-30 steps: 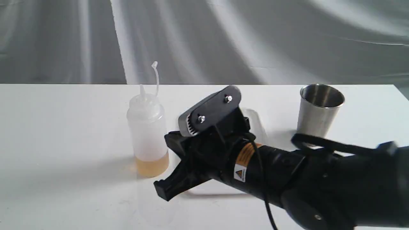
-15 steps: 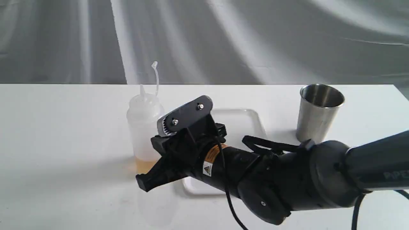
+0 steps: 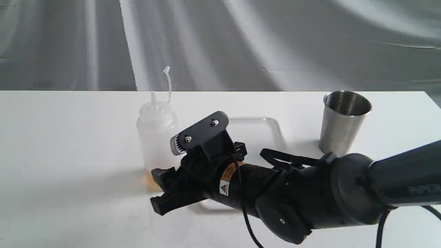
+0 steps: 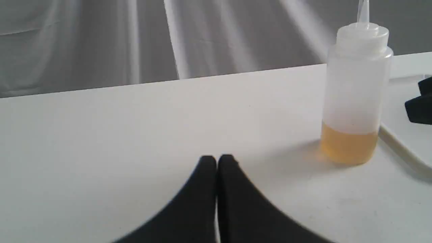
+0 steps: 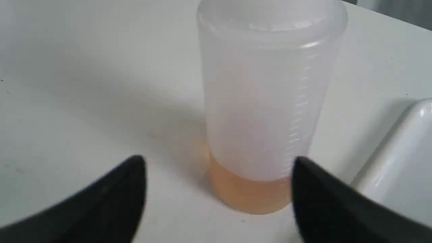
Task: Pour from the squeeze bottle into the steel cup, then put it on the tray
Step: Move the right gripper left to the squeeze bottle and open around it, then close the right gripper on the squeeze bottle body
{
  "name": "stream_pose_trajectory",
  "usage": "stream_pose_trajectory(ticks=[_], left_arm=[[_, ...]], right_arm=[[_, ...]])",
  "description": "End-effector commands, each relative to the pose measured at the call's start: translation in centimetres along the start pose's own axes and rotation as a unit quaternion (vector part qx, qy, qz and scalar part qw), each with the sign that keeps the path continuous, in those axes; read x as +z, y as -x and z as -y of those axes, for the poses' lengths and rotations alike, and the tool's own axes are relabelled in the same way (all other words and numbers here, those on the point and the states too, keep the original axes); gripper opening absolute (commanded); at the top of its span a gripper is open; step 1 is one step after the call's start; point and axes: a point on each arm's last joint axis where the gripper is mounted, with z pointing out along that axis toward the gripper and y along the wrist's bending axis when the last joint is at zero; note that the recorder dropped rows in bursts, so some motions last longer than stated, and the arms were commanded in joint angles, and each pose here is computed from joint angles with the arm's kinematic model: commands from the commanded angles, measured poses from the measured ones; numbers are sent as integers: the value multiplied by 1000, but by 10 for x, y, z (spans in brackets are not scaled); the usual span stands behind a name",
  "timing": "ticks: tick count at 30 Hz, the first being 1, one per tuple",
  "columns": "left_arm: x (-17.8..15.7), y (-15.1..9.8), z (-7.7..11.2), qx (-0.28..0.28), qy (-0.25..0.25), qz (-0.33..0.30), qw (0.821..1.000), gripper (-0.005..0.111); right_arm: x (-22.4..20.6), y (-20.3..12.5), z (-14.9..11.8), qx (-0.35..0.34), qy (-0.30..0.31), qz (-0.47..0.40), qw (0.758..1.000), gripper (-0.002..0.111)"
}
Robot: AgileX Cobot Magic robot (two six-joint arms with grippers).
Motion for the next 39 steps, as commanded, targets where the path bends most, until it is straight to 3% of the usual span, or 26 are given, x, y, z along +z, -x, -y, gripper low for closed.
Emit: stream_pose_trajectory(ticks=[1,4,22,39], left_arm=[[0,-1,0,-2,-3,3,1000,0],[0,-1,0,0,-3,3,1000,0],[0,-1,0,-2,-3,3,1000,0],[0,-1,0,-2,-3,3,1000,0]], right_arm=[[3,-2,0,1,-1,6,1000,89],[6,-6,0,0,-1,0,1000,95],[45,4,5,-22,-5,26,999,94],[85,10,27,-14,-26,35,999,94]])
